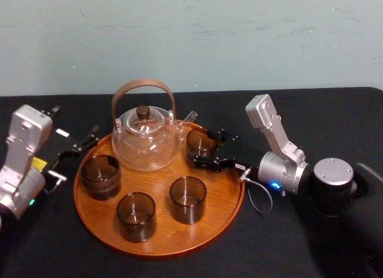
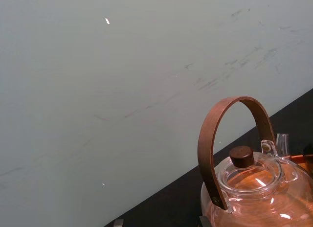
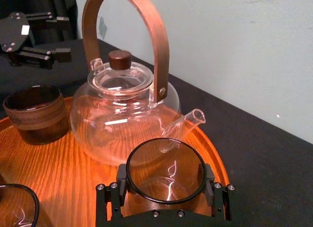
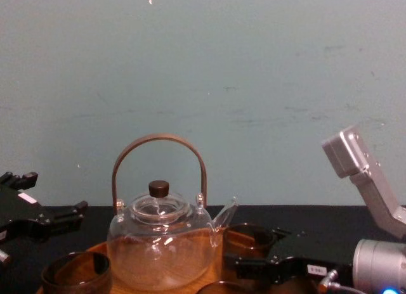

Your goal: Pick up the glass from the table and place it on the tray.

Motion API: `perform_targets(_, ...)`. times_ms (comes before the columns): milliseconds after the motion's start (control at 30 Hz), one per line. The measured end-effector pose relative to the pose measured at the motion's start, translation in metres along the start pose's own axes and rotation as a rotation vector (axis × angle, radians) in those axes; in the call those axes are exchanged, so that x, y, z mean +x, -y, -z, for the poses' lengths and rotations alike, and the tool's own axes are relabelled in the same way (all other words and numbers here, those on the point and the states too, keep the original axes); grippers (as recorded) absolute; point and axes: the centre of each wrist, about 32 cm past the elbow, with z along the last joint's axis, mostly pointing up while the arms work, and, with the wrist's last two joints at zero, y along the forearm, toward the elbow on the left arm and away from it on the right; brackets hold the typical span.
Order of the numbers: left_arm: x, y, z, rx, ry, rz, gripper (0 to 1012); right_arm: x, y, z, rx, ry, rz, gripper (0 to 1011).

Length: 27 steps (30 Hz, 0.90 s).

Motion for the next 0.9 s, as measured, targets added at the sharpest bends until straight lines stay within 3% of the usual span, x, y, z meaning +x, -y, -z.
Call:
perform_targets(400, 0.0000, 0.000, 0.000, 0.000, 0.000, 0.000, 1001, -0.0009, 0.000, 0.000, -0.005, 0.001, 0.002, 909)
perform_targets(600, 0.0000, 0.000, 0.000, 0.000, 0.000, 0.000, 1001, -0.0006, 0.000, 0.000, -0.003, 0.001, 0.003, 1002)
perform_targets(900, 0.0000, 0.000, 0.000, 0.000, 0.000, 0.000, 1001, -0.0054, 0.010, -0.006, 0.032, 0.025, 0.016, 1002)
